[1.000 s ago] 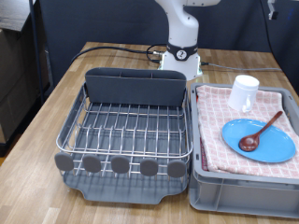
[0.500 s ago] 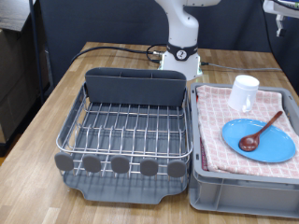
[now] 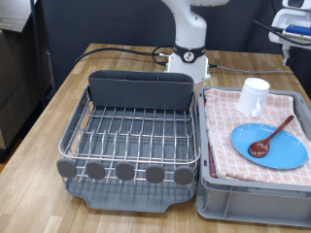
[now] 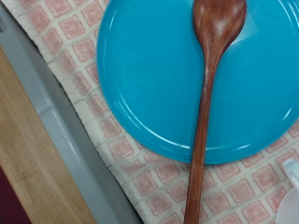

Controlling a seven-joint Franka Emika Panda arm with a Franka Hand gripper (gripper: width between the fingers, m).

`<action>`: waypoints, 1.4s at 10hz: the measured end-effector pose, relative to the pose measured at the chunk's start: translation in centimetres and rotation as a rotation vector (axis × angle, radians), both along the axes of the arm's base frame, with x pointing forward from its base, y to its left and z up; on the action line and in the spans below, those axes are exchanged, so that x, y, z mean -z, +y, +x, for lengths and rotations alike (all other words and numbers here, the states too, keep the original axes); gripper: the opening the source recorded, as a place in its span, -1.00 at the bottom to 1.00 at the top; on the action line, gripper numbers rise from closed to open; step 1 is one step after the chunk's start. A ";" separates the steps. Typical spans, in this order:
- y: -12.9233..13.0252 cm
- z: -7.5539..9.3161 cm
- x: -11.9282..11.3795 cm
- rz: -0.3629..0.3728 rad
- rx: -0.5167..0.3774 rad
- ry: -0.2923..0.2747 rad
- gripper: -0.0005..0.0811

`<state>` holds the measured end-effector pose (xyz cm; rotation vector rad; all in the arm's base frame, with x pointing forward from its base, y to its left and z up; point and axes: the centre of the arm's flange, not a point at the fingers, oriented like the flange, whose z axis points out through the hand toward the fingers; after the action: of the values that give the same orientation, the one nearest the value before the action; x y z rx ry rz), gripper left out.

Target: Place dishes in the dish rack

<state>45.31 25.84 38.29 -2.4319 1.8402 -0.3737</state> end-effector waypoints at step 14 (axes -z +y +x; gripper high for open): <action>-0.3 1.5 8.3 -0.014 0.051 0.011 0.98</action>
<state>46.77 25.52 29.96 -2.4041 1.9136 -0.3786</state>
